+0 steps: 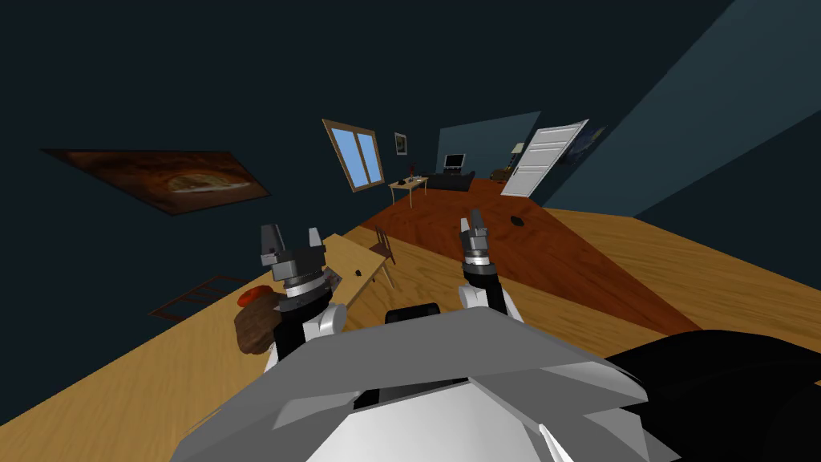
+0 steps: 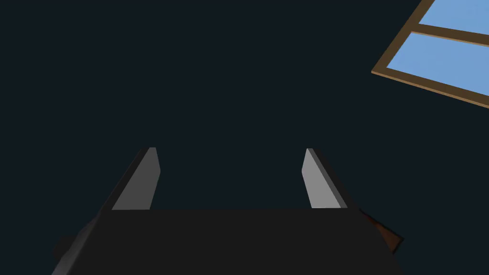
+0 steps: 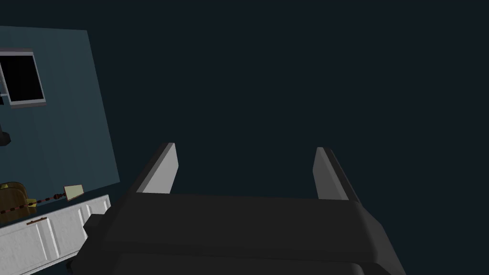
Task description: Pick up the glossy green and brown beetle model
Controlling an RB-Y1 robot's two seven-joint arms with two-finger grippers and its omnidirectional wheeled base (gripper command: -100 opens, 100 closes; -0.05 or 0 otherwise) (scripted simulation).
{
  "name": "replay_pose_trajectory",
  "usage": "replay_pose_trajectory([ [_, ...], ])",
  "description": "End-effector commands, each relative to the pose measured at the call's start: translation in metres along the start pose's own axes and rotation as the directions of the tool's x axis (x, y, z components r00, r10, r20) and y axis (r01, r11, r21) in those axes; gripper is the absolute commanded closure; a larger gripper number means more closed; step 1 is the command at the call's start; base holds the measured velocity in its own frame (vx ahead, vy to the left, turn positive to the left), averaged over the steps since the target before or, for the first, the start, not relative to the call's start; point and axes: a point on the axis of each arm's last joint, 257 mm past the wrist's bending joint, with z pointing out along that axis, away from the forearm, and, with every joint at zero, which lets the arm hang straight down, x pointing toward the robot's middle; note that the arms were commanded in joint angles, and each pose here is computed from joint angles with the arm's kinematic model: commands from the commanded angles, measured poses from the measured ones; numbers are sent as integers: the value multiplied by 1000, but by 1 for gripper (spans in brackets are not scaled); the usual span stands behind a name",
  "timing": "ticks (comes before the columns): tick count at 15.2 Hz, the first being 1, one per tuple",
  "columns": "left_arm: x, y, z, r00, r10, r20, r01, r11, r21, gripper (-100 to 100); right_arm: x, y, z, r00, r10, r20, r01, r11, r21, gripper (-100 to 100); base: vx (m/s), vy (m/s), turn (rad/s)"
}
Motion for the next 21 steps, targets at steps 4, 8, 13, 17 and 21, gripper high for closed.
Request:
replay_pose_trajectory([
  [4,2,32,-8,996,39,-75,-46,994,-103,-100,0,0,0,1000,0,0,0,1000,0,0,38,-9,-12],
  [8,-7,72,-23,991,75,-114,-100,968,-230,-100,0,0,0,1000,0,0,0,1000,0,0,88,-41,-17],
  [13,-26,119,-48,982,117,-148,-166,910,-380,-100,0,0,0,1000,0,0,0,1000,0,0,88,-21,-19],
  [17,-44,154,-71,975,147,-170,-212,845,-491,-100,0,0,0,1000,0,0,0,1000,0,0,85,-20,-19],
  [21,-55,173,-87,970,160,-181,-236,797,-557,-100,0,0,0,1000,0,0,0,1000,0,0,86,-27,-14],
])
